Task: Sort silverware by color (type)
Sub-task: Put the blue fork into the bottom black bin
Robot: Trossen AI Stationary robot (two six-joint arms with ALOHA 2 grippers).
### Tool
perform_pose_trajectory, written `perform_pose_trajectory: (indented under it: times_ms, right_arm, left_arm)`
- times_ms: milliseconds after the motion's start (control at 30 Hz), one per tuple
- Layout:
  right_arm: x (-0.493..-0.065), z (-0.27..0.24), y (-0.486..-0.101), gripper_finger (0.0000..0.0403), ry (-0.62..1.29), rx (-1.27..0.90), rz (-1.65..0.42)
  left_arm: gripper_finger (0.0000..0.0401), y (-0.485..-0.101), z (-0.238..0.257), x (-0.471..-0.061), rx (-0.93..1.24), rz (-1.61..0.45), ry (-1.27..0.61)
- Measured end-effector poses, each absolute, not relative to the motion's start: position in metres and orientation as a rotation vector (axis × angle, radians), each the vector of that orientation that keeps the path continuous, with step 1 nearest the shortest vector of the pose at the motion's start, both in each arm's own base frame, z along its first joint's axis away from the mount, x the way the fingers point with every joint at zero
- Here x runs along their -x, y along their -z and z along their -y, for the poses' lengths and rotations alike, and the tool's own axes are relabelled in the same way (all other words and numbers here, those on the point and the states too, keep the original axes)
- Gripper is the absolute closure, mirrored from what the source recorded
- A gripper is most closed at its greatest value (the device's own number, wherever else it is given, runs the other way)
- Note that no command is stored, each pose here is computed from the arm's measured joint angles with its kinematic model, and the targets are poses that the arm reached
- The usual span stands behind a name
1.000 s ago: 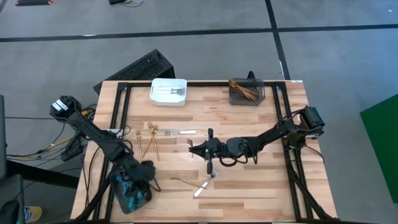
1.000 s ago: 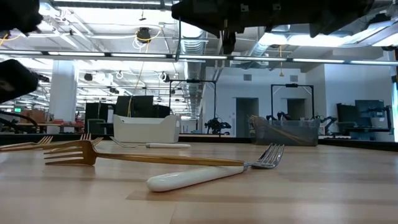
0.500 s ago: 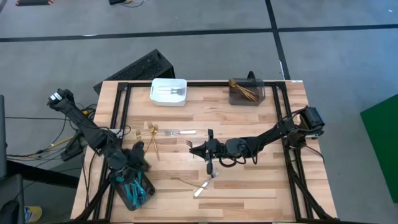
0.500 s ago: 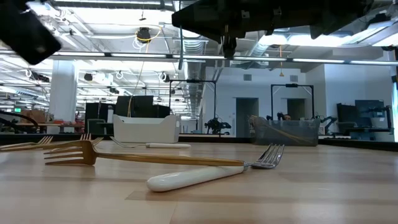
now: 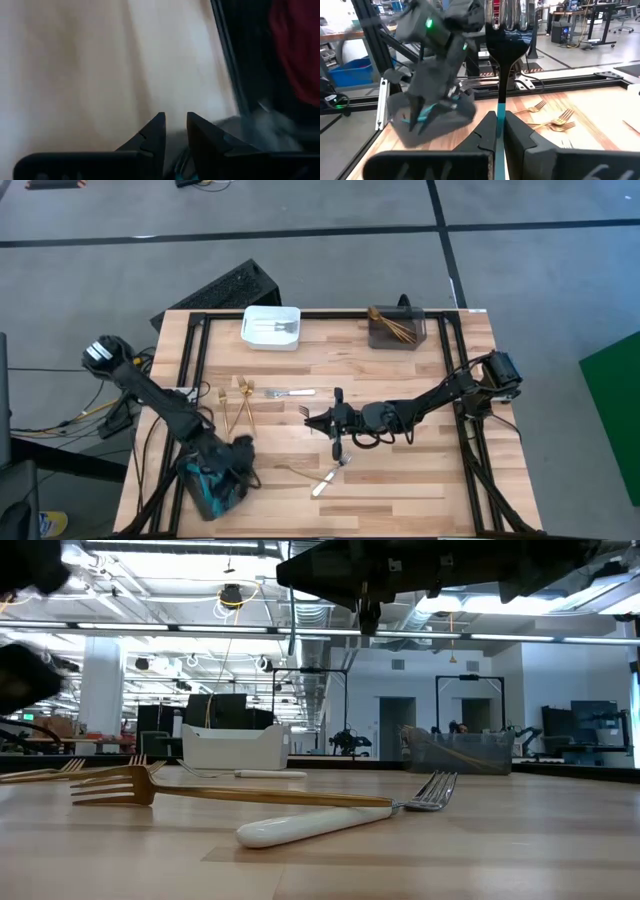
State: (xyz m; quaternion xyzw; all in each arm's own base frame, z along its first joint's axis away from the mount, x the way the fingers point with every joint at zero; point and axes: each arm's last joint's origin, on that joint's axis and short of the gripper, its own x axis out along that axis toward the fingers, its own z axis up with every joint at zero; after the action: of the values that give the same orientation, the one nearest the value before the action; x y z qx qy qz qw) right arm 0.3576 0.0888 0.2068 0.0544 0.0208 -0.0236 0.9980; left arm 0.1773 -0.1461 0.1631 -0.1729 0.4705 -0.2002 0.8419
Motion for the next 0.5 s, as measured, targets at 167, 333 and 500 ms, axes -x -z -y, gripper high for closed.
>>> perform_pose_trajectory:
  times_ms: [167, 333, 500]
  right_arm:
    - [-0.358, -0.089, -0.207, 0.0369, 0.047, -0.109, -0.041]
    - [-0.358, -0.088, -0.207, 0.0369, 0.048, -0.107, -0.040]
    - [-0.358, -0.088, -0.207, 0.0369, 0.048, -0.109, -0.041]
  left_arm:
    - [0.0336, -0.148, 0.164, -0.169, 0.512, -1.240, 0.554]
    - [0.0353, -0.148, 0.168, -0.164, 0.518, -1.282, 0.601]
    - [0.0379, -0.153, 0.161, -0.159, 0.479, -1.279, 0.563]
